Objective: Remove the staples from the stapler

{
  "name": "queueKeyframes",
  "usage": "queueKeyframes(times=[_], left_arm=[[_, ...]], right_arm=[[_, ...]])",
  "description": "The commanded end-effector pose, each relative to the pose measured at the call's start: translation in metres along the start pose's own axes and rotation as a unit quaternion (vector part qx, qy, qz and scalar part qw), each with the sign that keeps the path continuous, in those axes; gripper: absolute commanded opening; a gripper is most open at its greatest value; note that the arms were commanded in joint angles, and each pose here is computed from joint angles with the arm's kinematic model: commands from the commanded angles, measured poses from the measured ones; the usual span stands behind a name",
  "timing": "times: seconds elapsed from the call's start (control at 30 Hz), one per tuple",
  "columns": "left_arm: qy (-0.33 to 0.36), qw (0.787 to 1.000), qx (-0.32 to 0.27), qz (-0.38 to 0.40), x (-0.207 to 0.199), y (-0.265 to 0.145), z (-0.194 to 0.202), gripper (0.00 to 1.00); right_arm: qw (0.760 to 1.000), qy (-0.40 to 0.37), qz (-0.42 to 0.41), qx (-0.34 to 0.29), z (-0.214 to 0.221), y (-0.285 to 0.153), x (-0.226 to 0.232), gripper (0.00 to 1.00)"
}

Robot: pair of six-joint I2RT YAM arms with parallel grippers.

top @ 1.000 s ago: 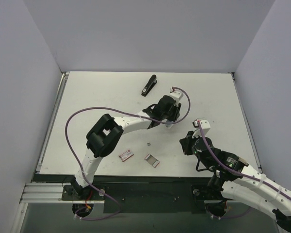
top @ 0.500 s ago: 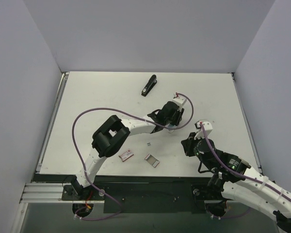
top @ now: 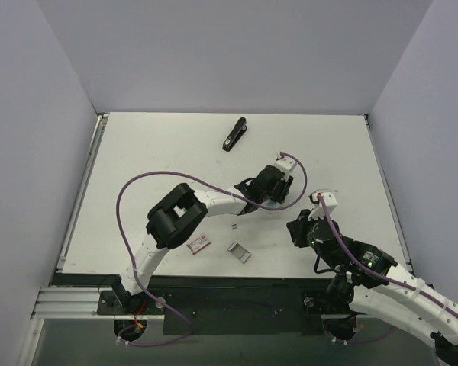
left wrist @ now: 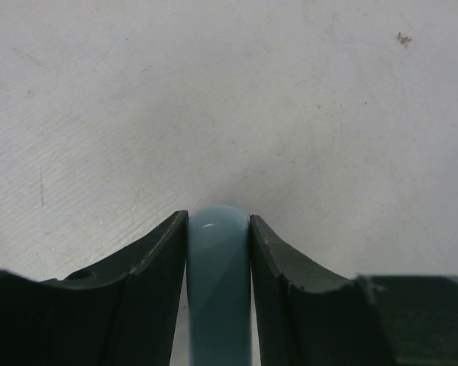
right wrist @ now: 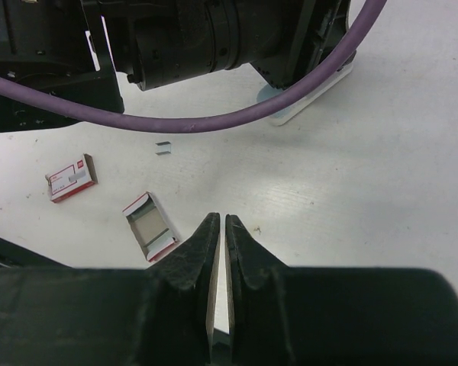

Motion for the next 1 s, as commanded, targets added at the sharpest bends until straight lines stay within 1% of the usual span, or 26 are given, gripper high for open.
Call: queueKeyframes(times=[0.0,0.1,0.17,0.27,0.3,0.33,0.4,0.47,0.6,0.7,0.73,0.87,0.97], left_arm=[[0.001,0.999,-0.044,0.019,-0.008,-0.005,-0.023,0.48],[0.004,0.999,-0.046,0.022,-0.011,-0.008,-0.025,0.52],[0.006,0.998,-0.049,0.025,-0.013,-0.009,-0.027,0.56],[0.008,0.998,-0.054,0.027,-0.015,-0.014,-0.033,0.6],[0.01,0.998,-0.059,0.029,-0.016,-0.018,-0.037,0.64],[0.011,0.998,-0.062,0.029,-0.016,-0.019,-0.039,0.64],[0.018,0.997,-0.073,0.031,-0.018,-0.029,-0.052,0.7],[0.027,0.996,-0.081,0.032,-0.02,-0.037,-0.063,0.8],[0.053,0.994,-0.095,0.026,-0.024,-0.052,-0.09,0.83],[0.07,0.993,-0.094,0.013,-0.023,-0.059,-0.101,0.83],[0.075,0.992,-0.102,0.01,-0.024,-0.062,-0.109,0.84],[0.073,0.992,-0.098,-0.012,-0.01,-0.063,-0.125,0.84],[0.065,0.993,-0.099,-0.017,0.002,-0.062,-0.133,0.87]], right_arm=[[1.0,0.006,0.016,-0.004,0.001,-0.001,-0.005,0.05],[1.0,0.007,0.016,-0.005,0.001,-0.002,-0.005,0.07],[1.0,0.008,0.016,-0.005,0.001,-0.003,-0.006,0.09],[1.0,0.01,0.018,-0.006,0.0,-0.003,-0.006,0.12],[1.0,0.01,0.019,-0.007,0.0,-0.004,-0.006,0.12],[1.0,0.01,0.02,-0.008,-0.001,-0.004,-0.006,0.14],[1.0,0.007,0.023,-0.011,-0.002,-0.004,-0.007,0.16],[1.0,0.004,0.027,-0.014,-0.005,-0.005,-0.007,0.18],[1.0,-0.001,0.025,-0.018,-0.011,-0.006,-0.005,0.18],[0.999,-0.009,0.026,-0.019,-0.013,-0.005,-0.004,0.19],[0.999,-0.008,0.027,-0.022,-0.015,-0.005,-0.005,0.19],[0.999,-0.013,0.03,-0.024,-0.018,-0.005,-0.004,0.24],[0.999,-0.013,0.027,-0.026,-0.02,-0.006,-0.003,0.29]])
Point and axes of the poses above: each gripper's point midway between its finger pads, its own y axis out along the fingers, its own x axis along the line the jaws close on, z = x × y, the point moved 9 cm from there along -y, back along the fingers, and after that the axes turned 6 degrees about -y, right-handed, at the moved point
